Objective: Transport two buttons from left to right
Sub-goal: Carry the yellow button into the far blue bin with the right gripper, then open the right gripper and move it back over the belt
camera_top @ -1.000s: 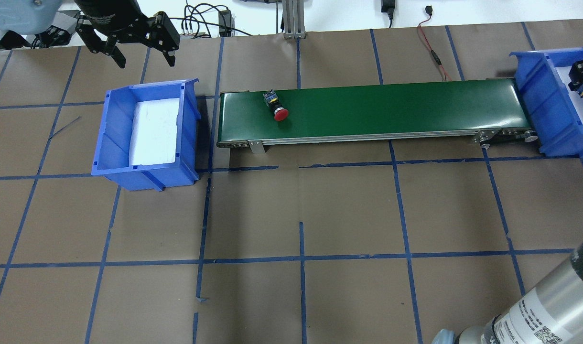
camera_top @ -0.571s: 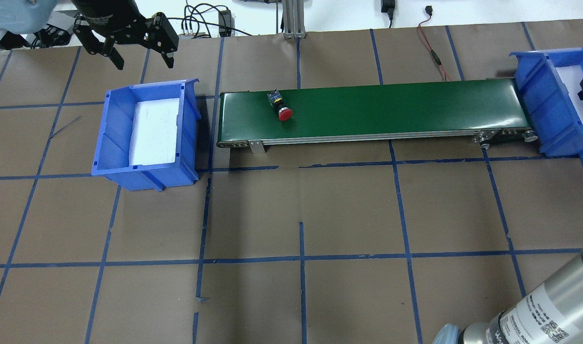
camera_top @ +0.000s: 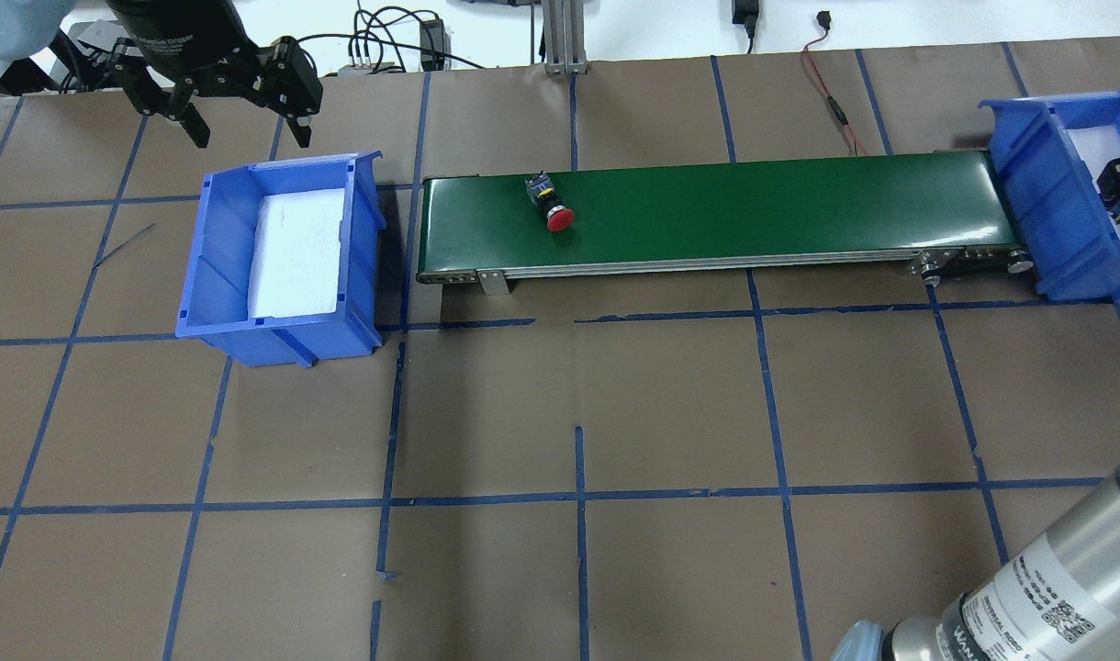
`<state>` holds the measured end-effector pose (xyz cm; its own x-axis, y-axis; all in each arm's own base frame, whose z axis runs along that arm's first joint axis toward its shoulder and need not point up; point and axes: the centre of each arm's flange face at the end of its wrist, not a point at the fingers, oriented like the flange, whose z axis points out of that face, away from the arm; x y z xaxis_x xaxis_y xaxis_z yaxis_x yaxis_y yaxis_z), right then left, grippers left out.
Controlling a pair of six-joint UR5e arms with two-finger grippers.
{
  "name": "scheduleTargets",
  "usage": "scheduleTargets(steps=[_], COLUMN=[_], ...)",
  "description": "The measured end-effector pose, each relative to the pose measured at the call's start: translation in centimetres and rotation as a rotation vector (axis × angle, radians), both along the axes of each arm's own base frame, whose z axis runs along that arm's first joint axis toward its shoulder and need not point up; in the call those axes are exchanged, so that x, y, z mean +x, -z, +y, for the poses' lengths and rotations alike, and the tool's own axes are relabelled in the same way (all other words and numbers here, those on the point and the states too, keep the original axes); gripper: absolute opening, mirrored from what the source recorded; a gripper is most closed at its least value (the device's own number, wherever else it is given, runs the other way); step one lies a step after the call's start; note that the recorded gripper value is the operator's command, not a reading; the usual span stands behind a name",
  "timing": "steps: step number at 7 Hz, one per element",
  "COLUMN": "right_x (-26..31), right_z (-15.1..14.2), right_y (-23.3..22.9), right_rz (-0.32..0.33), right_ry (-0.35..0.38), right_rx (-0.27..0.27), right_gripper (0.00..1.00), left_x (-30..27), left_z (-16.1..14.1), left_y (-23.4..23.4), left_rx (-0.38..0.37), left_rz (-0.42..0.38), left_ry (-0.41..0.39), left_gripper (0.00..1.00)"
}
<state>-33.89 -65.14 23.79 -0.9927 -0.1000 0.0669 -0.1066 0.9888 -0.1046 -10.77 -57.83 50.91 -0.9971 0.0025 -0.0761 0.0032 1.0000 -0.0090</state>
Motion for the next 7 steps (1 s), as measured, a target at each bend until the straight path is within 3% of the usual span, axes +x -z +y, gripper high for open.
scheduleTargets(steps=[4,6,7], right_x=[0.3,0.4,0.4], right_z=[-0.4,-0.4,-0.4], right_y=[1.2,1.5,1.6], right_rz=[-0.010,-0.012,-0.011], right_ry=[0.003,0.002,0.002], right_rx=[0.009,0.013,0.015], right_gripper=[0.09,0.34,0.36], left_x=[0.3,0.5,0.5], left_z=[0.0,0.0,-0.1], left_y=[-0.1,-0.1,-0.1], left_rx=[-0.001,-0.002,-0.002], left_rz=[-0.007,-0.006,-0.001], left_ry=[-0.004,-0.005,-0.005], left_gripper=[1.00,1.00,1.00])
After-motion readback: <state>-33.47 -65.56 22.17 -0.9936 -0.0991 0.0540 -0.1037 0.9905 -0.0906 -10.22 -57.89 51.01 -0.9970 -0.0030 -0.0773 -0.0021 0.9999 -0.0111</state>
